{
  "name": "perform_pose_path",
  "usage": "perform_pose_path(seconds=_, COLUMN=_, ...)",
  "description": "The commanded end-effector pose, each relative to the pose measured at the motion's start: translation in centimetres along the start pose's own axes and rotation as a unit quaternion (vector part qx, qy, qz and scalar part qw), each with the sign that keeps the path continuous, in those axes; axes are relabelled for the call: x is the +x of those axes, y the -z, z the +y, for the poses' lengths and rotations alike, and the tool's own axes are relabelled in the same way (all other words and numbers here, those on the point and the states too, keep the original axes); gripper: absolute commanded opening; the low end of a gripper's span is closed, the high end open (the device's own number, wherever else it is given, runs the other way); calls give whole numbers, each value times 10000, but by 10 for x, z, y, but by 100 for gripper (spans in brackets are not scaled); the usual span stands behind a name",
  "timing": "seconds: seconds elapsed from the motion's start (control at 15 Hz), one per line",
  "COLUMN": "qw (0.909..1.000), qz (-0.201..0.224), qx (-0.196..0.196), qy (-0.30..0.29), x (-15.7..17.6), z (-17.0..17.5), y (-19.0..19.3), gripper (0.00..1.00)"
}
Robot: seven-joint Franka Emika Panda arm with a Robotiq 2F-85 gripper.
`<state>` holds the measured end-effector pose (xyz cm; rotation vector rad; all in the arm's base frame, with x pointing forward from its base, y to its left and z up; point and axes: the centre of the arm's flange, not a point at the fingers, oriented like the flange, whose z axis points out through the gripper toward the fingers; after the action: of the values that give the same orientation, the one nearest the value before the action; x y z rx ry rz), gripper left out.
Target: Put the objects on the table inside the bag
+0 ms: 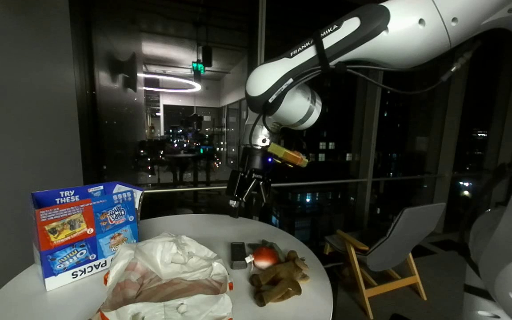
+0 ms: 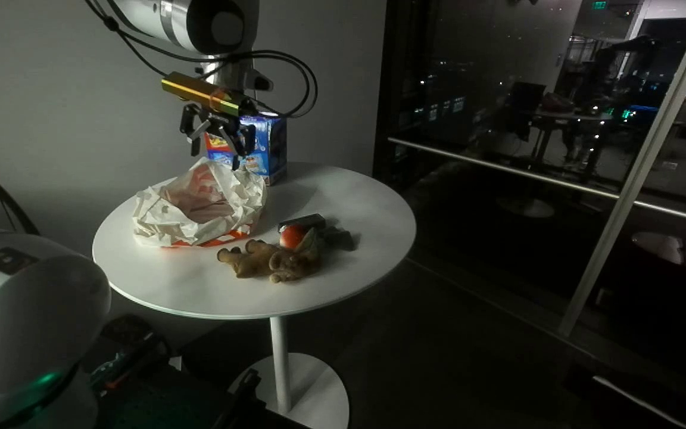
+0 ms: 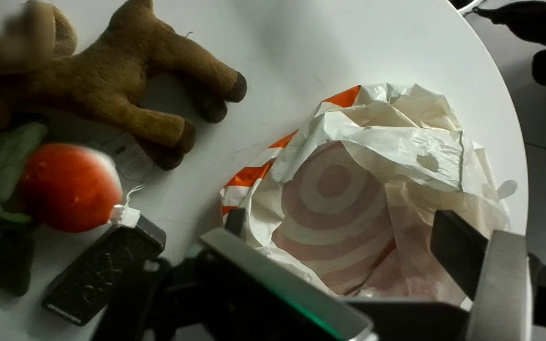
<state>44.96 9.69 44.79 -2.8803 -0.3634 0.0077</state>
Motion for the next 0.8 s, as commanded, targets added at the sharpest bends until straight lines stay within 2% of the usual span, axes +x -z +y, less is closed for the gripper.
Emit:
perform_pose_path(seconds=0.0, qw=9983, qz=127, qx=51, qy=-567, x=-8, z=14, y=-1, gripper=100)
perform_pose_path(seconds=0.27, qw=9881, qz=126, qx=-105, qy=-1532, x=-27, z=43, y=-21, gripper=100)
perform_pose_path(seconds=0.47, qw=9789, qz=18, qx=-174, qy=-2035, x=-38, z=69, y=-52, gripper=100)
perform_pose_path(seconds=0.53, qw=9773, qz=-54, qx=-104, qy=-2116, x=-43, z=75, y=-63, gripper=100)
perform_pose_path(seconds=0.73, qw=9721, qz=-58, qx=-261, qy=-2330, x=-54, z=89, y=-95, gripper=100)
